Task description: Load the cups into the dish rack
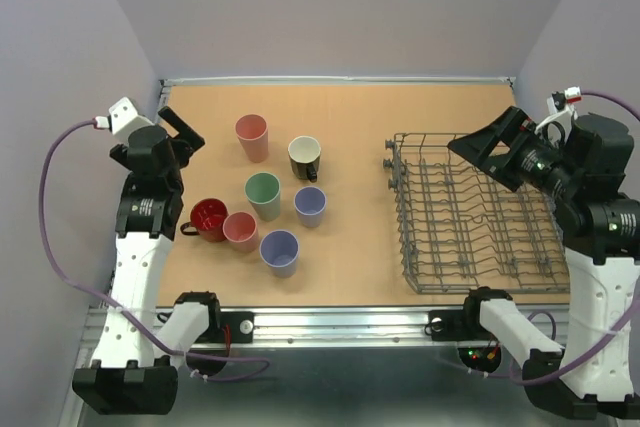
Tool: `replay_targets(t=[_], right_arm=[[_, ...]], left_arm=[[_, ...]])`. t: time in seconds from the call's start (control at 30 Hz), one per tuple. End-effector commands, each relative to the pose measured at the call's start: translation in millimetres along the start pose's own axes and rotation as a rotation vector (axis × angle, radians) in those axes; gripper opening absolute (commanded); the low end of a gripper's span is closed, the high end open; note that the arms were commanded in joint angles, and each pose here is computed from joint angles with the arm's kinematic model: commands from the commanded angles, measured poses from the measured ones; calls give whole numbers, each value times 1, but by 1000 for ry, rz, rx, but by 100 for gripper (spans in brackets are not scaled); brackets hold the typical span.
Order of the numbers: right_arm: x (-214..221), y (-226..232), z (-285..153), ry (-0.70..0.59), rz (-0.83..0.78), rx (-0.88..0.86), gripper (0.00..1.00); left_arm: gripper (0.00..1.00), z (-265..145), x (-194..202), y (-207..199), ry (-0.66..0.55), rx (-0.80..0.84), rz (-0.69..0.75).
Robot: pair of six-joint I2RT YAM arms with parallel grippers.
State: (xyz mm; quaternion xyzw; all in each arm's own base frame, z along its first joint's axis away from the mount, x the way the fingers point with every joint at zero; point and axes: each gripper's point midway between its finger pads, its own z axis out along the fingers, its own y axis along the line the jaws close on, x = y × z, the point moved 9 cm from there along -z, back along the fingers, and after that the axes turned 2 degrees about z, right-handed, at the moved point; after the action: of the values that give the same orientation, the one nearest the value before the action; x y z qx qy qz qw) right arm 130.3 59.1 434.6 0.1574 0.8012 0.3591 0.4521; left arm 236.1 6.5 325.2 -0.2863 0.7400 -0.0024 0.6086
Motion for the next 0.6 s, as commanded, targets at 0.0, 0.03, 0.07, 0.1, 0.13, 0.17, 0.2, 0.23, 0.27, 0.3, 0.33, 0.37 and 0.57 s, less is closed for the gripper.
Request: replay_targets(t=[0.0,0.03,0.07,0.1,0.13,0.17,0.2,0.23,0.27,0.3,0.33,0.37,0.57], right_arm=[[-11,17,-3,-42,1,-73,100],[-13,17,-2,-48,-2,-75,100],[-14,17,0,-52,-1,-74,100],[-16,16,1,-61,-1,-67,100],[-18,17,2,-75,-3,-72,100],[-19,18,3,-81,6,-72,100],[-19,18,3,-84,17,-73,100],[-21,20,3,-98,27,-81,100],[-21,19,4,-105,48,-73,100],[-23,18,5,-139,112,-43,100],[-21,16,4,-157,149,-29,100],[-22,15,3,-174,180,-19,100],[-13,25,-3,-158,236,-168,100]], left_arm=[[99,-20,-30,9,-48,-157,-19],[99,-23,-30,13,-37,-207,-15],[99,-25,-33,12,-29,-202,-26],[99,-28,-39,5,-15,-128,9],[99,-29,-45,-2,-34,-61,25],[99,-33,-48,-5,-42,-2,42],[99,-47,-56,-8,-92,78,38],[99,-47,-53,-14,-127,182,45],[99,-54,-52,-14,-159,241,44],[99,-60,-50,-14,-185,289,37],[99,-74,-48,-12,-238,366,-4],[99,-81,-48,-10,-280,384,-58],[90,-87,-42,-4,-268,354,-149]])
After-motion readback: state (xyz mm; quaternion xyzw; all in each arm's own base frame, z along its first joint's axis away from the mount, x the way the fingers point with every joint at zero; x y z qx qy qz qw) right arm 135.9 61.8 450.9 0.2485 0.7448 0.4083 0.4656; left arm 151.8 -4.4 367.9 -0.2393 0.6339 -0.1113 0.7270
